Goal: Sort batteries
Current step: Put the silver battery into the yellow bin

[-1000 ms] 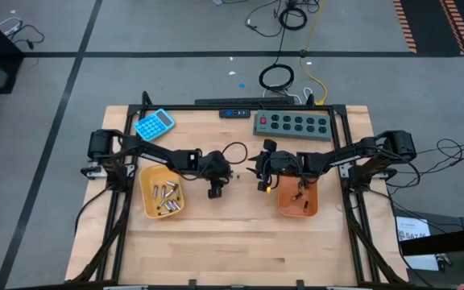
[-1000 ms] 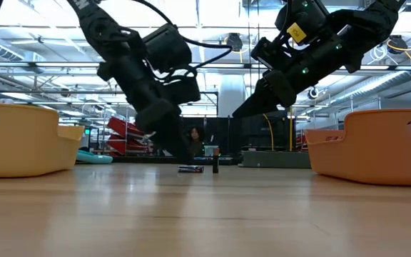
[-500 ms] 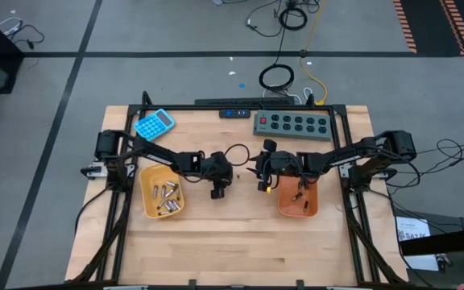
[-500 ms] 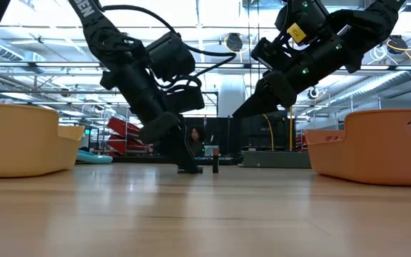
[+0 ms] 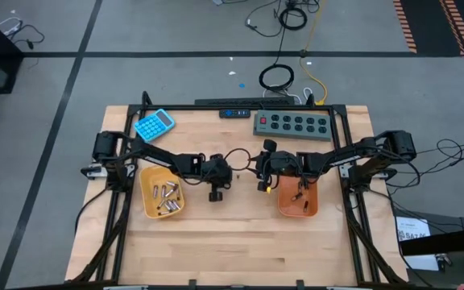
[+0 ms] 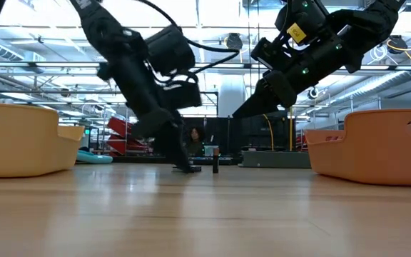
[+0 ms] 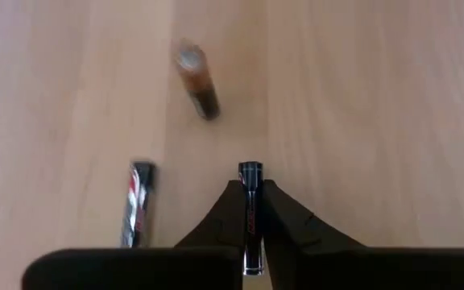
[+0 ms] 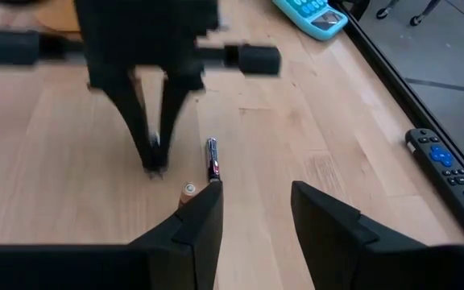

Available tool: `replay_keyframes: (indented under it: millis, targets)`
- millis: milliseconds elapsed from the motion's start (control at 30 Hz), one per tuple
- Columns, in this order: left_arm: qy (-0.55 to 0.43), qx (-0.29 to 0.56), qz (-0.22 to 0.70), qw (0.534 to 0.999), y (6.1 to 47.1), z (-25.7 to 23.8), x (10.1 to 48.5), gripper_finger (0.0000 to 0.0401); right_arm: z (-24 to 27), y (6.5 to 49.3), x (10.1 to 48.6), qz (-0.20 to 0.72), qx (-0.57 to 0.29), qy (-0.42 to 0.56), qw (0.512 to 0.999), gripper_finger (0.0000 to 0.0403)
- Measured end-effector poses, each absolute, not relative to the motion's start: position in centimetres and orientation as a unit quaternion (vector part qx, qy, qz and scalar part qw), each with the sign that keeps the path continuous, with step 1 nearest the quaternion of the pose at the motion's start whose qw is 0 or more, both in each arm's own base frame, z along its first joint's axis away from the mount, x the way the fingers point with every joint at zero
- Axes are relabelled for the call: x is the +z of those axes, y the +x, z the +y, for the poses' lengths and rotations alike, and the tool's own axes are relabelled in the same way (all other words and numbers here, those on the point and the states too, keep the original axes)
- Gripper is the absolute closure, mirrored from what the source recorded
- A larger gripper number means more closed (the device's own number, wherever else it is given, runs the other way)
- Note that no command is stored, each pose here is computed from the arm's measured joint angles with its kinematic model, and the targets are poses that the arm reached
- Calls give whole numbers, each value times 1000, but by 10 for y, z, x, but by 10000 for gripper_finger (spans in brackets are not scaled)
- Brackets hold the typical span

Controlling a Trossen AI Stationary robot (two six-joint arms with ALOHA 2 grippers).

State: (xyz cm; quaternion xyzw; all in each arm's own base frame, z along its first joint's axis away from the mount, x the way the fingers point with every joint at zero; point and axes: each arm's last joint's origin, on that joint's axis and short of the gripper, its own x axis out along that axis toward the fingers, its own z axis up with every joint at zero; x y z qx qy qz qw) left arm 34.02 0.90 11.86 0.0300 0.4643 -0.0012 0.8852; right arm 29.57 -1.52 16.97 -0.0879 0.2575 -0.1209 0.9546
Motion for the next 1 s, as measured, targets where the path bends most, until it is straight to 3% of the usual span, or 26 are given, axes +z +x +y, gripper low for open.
replay_keyframes:
  millis: [300, 467, 733, 867, 1000]
  targets:
    - [26, -1, 448, 894, 313, 2, 203, 378, -15, 295, 169, 261, -121, -86, 954, 264]
    - [-62, 8, 465, 883, 272, -8, 243, 378, -15, 295, 168, 264, -121, -85, 953, 264]
    - [-175, 80, 579, 793, 195, -36, 230, 378, -14, 293, 166, 280, -122, -84, 949, 264]
    - [-196, 142, 579, 779, 169, -41, 209, 374, -14, 293, 166, 278, -123, -79, 949, 264]
    - [-217, 186, 568, 772, 160, -39, 202, 307, -14, 294, 166, 274, -124, -76, 951, 264]
